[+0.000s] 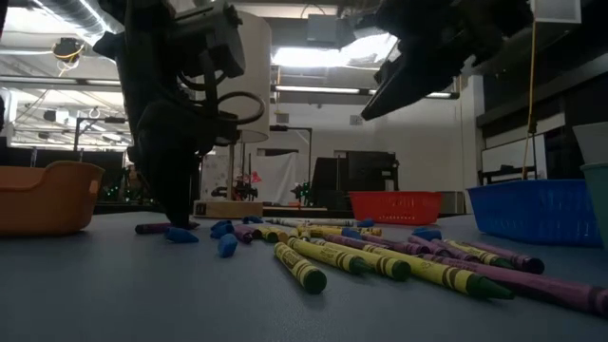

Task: Sort crayons
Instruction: Put the violet crayon into the orange bin

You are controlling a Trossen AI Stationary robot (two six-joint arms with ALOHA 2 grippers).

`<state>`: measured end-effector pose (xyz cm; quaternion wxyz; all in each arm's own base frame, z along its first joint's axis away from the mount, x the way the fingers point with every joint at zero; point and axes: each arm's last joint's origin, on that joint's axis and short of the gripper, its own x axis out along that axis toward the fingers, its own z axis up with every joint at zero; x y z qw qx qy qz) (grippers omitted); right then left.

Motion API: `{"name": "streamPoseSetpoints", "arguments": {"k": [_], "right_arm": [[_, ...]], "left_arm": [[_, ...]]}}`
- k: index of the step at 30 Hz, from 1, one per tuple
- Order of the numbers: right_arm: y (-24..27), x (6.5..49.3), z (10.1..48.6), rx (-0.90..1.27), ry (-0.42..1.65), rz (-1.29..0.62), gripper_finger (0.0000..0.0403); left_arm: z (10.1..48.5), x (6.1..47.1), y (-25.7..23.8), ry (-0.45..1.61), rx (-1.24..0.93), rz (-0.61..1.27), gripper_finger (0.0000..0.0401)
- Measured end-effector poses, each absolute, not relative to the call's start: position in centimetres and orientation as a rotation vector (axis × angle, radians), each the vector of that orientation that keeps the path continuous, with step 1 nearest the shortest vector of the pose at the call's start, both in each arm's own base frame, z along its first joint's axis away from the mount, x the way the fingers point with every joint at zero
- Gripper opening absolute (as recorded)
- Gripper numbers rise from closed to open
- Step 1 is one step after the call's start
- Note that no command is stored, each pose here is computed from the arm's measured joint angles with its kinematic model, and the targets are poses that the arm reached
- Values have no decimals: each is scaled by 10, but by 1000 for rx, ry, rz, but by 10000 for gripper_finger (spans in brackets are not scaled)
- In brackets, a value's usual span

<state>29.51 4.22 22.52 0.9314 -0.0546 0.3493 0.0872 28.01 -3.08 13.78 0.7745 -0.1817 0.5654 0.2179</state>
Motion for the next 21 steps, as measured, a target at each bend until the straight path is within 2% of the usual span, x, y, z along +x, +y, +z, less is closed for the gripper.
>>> {"name": "streamPoseSetpoints", "arguments": {"k": [16, 21], "right_arm": [[79, 287, 225, -158, 716, 300, 111], [82, 286, 225, -162, 716, 310, 111]], "left_arm": [[138, 280, -31, 1221, -406, 483, 10], [138, 280, -31, 1219, -409, 485, 6]]}}
